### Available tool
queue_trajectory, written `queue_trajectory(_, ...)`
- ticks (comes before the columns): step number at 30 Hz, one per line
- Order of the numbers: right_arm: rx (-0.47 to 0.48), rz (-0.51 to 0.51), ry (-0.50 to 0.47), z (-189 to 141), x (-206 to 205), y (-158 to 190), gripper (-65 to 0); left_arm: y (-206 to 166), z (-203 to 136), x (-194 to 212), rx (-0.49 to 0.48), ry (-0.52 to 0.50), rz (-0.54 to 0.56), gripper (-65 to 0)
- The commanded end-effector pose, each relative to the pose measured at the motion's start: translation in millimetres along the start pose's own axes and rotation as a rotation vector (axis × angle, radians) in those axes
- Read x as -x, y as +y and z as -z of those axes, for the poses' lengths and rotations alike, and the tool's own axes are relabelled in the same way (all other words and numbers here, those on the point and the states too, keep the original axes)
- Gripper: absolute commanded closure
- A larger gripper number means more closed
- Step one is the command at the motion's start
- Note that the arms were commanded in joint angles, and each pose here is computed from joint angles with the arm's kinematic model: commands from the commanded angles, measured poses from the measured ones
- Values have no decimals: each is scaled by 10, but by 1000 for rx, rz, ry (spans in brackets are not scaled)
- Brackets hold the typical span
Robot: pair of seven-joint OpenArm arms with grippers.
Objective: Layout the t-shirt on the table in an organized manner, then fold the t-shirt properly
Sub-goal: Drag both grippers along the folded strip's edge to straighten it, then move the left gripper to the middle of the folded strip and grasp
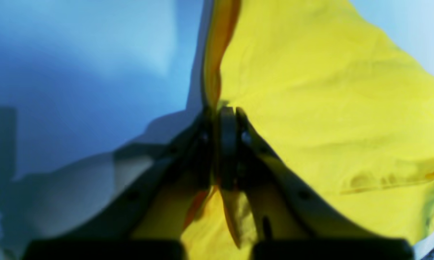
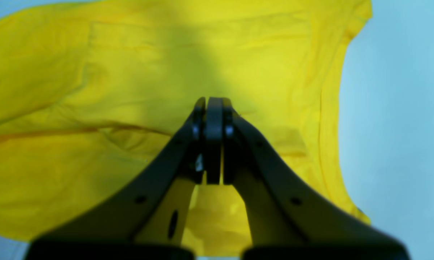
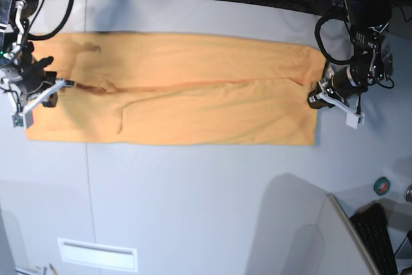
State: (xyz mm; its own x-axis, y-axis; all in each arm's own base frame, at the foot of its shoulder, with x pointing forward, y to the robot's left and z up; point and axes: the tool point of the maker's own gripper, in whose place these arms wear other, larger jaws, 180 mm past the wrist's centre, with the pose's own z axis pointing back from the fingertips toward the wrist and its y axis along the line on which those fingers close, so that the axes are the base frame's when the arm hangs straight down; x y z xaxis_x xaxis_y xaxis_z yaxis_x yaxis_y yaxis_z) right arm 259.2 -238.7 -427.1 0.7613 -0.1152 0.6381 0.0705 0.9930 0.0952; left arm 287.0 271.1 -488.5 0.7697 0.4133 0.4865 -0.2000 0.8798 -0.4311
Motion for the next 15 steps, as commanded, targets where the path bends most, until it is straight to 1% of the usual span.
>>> queue_trajectory(1, 5, -14, -48, -36, -152, -36, 0, 141, -58, -64, -49, -8, 19, 0)
queue_trajectory(5, 5, -14, -47, -37, -144, -37, 0, 252, -154, -344, -74, -90, 55, 0)
queue_trajectory(8, 5, -14, -43, -39, -129, -39, 0, 346, -272, -514, -98, -123, 86, 0)
queue_trajectory(10, 5, -14, -43, -39, -129, -39, 0, 250, -341, -635, -85, -157, 127, 0)
queue_trajectory(13, 5, -14, -42, -40, -122, -40, 0, 128, -549, -670, -95, -196, 214, 0)
queue_trajectory(15, 4, -12, -42, -39, -120, -35, 0, -36, -680, -708, -105, -232, 262, 0)
